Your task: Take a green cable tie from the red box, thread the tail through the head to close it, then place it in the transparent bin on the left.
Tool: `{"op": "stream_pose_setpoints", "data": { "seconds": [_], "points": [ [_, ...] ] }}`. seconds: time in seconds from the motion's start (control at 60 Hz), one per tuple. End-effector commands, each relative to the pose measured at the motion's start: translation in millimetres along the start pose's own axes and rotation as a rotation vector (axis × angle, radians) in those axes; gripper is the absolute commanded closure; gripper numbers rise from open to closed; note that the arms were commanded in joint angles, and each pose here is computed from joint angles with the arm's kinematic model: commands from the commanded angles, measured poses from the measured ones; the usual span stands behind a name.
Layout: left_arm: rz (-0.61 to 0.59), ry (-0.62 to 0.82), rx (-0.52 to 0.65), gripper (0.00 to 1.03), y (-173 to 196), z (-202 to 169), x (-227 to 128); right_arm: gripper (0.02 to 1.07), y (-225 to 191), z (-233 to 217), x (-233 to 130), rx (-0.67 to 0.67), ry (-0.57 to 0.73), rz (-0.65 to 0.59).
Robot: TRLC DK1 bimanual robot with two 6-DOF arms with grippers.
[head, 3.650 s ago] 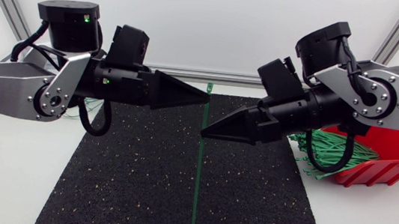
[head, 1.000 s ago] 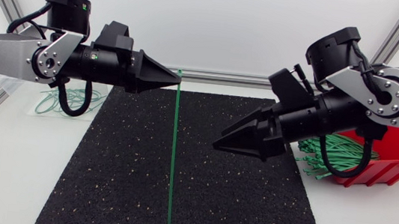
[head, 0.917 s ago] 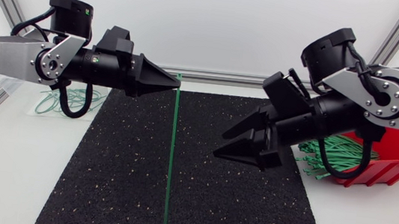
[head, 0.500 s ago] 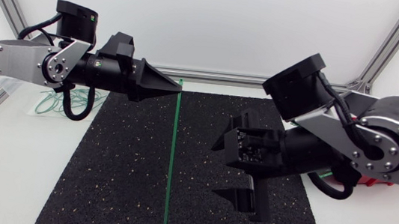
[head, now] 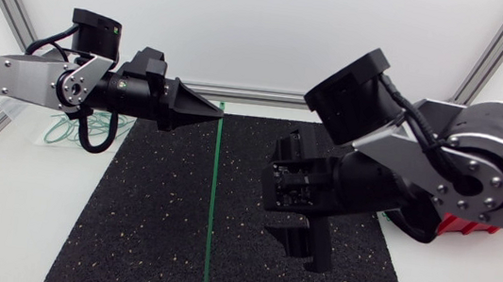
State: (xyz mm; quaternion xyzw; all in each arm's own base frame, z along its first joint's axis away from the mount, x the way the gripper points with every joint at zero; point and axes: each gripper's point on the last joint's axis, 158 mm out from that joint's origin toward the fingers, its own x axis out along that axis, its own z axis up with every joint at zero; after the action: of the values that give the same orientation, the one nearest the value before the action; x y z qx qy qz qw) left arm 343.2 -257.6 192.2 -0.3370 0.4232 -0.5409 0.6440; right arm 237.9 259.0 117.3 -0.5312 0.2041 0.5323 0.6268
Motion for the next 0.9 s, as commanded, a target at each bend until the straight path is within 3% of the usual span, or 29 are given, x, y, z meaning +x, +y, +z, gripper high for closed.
{"op": "stream_pose_setpoints", "data": {
  "seconds": [0.0,0.15,0.25,0.517,0.767,0.833,0.883],
  "points": [
    [-0.017,0.001,0.002,0.99,-3.6,7.3,0.0,0.18,13.2,3.3,-1.6,0.034,-0.007,0.044],
    [-0.019,0.007,-0.003,0.99,-1.2,6.4,3.0,0.18,28.1,4.2,-2.8,0.119,-0.015,0.164],
    [-0.018,0.008,-0.011,0.99,0.6,8.2,3.9,0.18,30.0,-7.9,7.7,0.049,-0.012,0.149],
    [-0.018,0.014,-0.024,0.99,4.2,6.5,5.9,0.18,21.7,-9.7,31.1,-0.189,-0.091,-0.067],
    [-0.017,0.009,-0.038,0.99,4.6,8.8,3.9,0.18,14.7,18.6,26.0,-0.475,-0.223,-0.311],
    [-0.016,0.008,-0.052,0.99,6.1,10.0,3.9,0.06,20.1,18.8,24.7,-0.620,-0.225,-0.364],
    [-0.015,0.007,-0.071,0.99,7.8,11.6,4.0,0.06,27.3,20.8,27.3,-0.698,-0.234,-0.380]
  ]
}}
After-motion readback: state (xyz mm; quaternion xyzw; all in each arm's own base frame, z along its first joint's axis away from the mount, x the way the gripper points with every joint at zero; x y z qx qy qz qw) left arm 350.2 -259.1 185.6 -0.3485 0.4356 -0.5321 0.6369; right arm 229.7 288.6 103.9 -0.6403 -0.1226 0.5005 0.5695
